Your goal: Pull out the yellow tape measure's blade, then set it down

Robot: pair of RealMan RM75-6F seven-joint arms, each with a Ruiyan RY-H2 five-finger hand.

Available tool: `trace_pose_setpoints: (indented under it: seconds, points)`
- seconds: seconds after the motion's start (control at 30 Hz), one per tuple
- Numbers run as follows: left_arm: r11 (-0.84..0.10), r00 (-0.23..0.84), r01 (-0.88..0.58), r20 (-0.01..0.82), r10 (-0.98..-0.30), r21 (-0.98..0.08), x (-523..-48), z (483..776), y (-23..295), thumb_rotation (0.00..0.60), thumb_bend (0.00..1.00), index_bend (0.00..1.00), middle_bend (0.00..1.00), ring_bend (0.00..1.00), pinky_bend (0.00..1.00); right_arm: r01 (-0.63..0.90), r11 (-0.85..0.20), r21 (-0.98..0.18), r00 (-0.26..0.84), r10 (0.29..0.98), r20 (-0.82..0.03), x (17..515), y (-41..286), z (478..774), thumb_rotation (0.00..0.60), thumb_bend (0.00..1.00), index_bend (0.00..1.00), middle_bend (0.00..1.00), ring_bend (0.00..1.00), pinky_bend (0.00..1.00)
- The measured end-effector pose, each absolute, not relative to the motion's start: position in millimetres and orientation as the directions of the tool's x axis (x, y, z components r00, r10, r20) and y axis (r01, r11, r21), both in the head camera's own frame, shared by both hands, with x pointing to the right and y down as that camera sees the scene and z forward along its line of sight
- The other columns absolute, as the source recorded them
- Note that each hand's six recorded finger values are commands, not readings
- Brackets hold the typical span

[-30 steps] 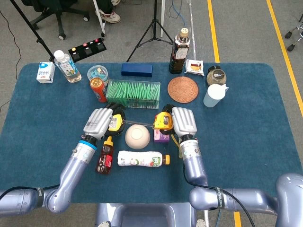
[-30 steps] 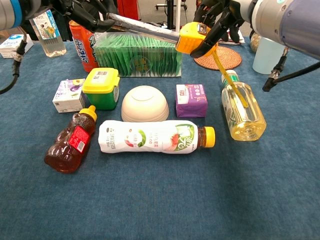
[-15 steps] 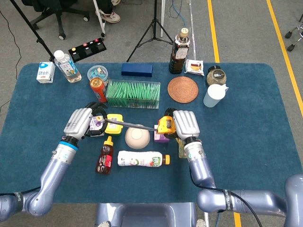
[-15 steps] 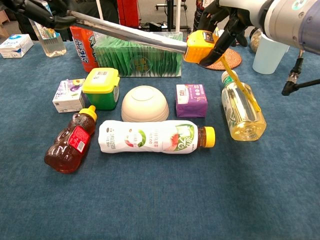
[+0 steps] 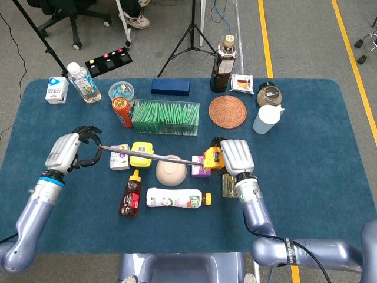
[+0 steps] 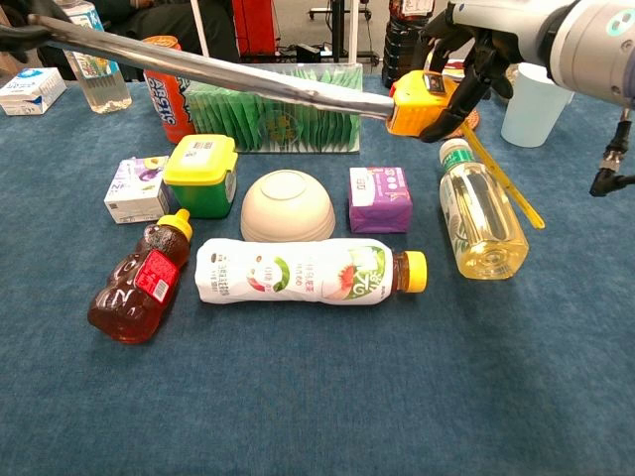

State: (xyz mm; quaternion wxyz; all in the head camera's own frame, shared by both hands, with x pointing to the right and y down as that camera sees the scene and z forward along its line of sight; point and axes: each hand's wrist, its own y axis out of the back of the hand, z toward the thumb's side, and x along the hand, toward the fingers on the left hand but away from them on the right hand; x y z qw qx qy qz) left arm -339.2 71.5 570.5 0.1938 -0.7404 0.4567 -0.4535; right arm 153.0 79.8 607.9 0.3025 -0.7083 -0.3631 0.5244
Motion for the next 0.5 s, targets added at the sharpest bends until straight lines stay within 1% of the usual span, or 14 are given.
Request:
trace_pose_setpoints:
  seconds: [0.5]
  points:
    - [-0.480, 0.059, -0.473, 0.517, -0.854, -0.739, -419, 570, 66, 0.600, 0.41, 0.52, 0.28, 0.18, 0.33, 0.177, -0.557, -0.812, 0.165, 0.830, -0.533, 167, 81, 613, 0.600, 0.24, 0.68, 0.63, 0.74, 0.73]
